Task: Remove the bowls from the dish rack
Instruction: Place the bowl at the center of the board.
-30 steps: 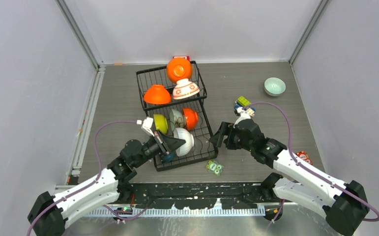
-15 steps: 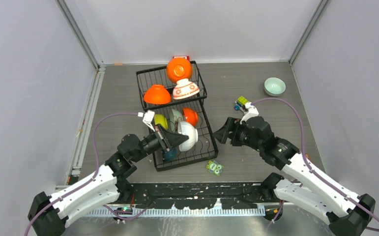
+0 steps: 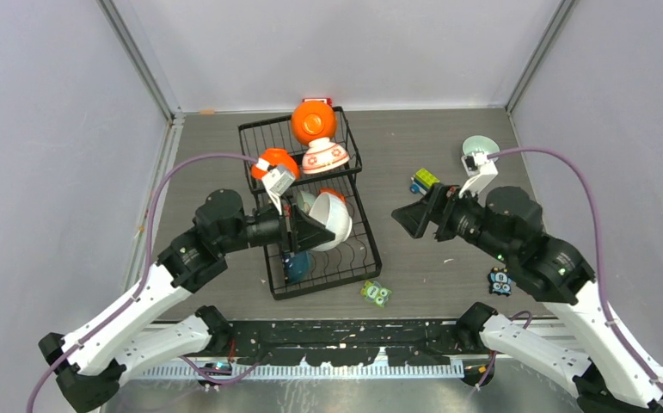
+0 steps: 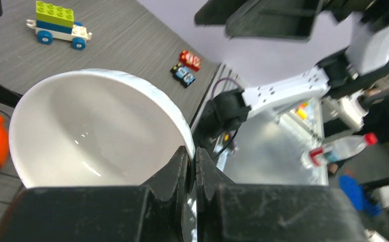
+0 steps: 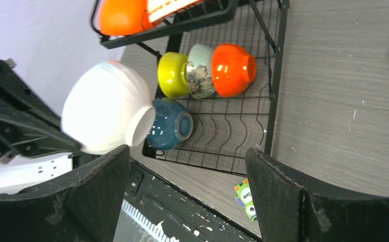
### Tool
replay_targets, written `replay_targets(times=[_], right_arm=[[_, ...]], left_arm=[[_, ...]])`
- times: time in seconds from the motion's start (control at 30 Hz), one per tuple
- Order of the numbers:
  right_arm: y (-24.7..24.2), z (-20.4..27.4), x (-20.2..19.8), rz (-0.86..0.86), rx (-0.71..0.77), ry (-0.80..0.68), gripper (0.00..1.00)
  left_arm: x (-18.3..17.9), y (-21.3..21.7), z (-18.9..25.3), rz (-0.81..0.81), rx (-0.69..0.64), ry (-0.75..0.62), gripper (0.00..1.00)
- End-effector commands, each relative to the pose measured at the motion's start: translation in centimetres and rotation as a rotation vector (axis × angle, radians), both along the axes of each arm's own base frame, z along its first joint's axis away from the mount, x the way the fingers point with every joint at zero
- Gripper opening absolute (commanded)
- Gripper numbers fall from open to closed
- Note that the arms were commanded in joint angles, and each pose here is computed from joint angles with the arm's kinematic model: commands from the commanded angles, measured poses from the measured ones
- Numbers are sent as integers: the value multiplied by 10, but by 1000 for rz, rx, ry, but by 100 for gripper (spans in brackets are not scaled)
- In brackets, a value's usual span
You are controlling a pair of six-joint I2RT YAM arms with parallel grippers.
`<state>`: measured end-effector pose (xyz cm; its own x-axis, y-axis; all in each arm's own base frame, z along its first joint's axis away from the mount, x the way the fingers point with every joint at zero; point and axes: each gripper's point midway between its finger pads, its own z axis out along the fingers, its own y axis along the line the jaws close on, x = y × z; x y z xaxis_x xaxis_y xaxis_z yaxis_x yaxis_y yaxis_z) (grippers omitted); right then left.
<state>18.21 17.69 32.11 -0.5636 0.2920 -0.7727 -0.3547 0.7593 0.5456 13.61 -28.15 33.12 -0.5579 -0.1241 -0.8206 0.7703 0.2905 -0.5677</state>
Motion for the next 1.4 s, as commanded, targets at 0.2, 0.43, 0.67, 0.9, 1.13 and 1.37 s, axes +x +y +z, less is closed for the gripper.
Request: replay_targets(times=[0.2,0.43,0.67,0.9,1.13,1.37], right_arm=[[5,59,-26,176,-89,-5,88],[34,28,-19,273,-172,202,86],[63,-4,-36,387,-312,310,80],[66,-40,-44,400,-492,347,76],[86,-61,-64,502,-571,340,71],[87,-76,-53,452,-652,324,64]], left_arm=[[-37,14,-30,-248,438,-432,0],[-57,0,-70,-429,736,-766,0],[-72,1,-104,-602,1010,-1013,0],[-80,-3,-101,-650,1007,-1096,0],[-96,1,-107,-744,994,-1032,0],[-106,-2,-98,-745,919,-992,0]])
